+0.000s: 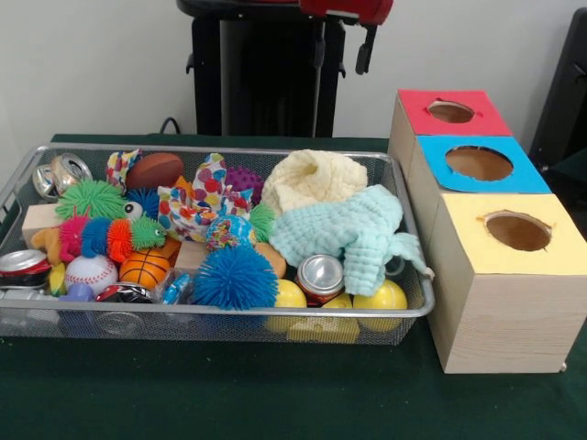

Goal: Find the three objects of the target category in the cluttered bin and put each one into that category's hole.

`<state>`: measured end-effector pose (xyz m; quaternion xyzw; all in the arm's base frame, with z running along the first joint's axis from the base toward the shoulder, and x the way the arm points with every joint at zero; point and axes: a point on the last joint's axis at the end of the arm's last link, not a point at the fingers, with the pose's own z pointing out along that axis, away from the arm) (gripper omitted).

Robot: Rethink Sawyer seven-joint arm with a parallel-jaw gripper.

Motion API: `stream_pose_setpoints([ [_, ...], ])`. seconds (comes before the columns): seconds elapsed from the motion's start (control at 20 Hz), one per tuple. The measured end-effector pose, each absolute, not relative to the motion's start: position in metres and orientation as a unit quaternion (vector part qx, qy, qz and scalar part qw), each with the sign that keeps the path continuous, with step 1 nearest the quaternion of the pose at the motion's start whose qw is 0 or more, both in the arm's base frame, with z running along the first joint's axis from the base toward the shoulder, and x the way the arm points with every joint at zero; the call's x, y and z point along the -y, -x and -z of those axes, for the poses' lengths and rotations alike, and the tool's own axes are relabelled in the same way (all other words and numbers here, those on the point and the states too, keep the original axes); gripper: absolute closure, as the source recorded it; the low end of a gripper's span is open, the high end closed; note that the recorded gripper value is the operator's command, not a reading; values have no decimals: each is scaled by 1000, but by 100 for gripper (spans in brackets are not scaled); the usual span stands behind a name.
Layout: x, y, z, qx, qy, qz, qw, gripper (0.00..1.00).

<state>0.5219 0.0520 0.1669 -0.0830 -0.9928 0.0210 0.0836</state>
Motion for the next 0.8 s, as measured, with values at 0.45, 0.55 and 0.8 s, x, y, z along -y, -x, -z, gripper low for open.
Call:
stream_pose_setpoints([
  [0.45, -52, -522, -179, 994, 83, -28, 63, 0],
  [0.55, -52, -522, -181, 994, 83, -28, 61, 0],
  [0.8, -52, -521, -183, 994, 84, -29, 60, 0],
])
